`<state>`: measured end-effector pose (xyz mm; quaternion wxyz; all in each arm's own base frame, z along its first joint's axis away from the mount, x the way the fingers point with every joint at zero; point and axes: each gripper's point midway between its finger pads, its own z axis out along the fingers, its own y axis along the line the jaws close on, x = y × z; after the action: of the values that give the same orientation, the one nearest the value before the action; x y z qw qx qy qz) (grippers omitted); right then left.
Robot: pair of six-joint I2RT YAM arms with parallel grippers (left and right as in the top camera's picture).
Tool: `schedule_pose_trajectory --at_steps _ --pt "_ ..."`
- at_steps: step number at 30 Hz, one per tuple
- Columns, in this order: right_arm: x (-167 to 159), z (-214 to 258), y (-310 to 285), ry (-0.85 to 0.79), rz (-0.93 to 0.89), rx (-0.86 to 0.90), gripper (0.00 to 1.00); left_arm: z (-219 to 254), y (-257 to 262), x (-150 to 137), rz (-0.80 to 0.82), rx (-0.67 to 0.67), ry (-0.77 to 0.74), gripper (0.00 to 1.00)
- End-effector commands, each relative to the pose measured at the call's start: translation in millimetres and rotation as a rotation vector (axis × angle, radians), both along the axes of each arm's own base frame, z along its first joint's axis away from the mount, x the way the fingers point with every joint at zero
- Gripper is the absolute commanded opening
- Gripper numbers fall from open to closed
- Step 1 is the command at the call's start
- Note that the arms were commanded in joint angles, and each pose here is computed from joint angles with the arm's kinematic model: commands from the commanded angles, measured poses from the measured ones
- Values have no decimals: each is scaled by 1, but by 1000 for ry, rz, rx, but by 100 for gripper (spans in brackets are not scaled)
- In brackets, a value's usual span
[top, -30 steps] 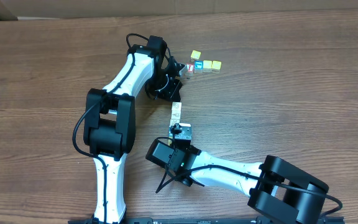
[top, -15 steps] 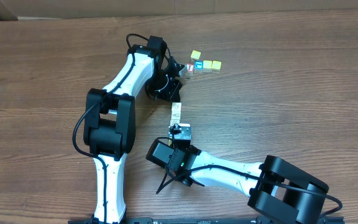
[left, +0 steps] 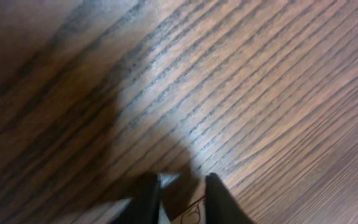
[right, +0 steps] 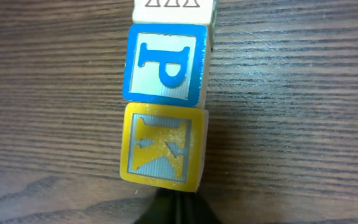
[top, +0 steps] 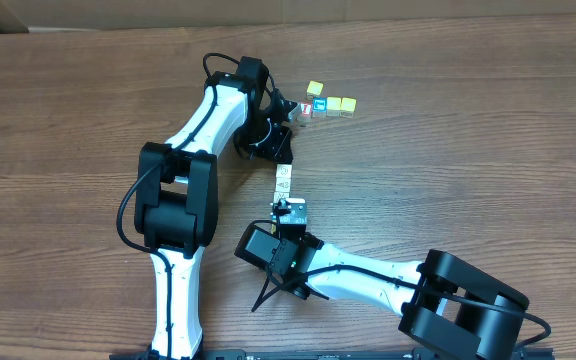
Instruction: Flip 5 blocks
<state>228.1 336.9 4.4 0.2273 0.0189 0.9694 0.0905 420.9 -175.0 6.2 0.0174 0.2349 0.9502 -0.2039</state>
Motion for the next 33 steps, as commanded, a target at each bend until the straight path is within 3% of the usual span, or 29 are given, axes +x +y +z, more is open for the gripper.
schedule_pose_trajectory --at_steps 1,5,16,20,25,27,31,33 --pt "4 2 0 -12 -5 1 11 -10 -2 -4 5 8 22 24" --pt "3 1 0 -9 -4 3 16 -10 -3 1 26 5 9 33" --pt "-4 31 19 4 140 53 18 -5 3 21 147 -11 -13 35" --pt "7 78 1 -35 105 45 26 14 23 42 274 -20 -16 33" --pt "44 127 -79 -57 -64 -1 30 42 76 62 466 37 -4 20" --pt "61 143 -116 -66 -82 -19 40 49 108 68 576 95 -3 20" --pt "87 158 -180 -49 -51 -45 77 57 169 66 803 155 52 22" --pt "95 156 -210 -17 -50 -45 87 57 190 58 887 162 102 24"
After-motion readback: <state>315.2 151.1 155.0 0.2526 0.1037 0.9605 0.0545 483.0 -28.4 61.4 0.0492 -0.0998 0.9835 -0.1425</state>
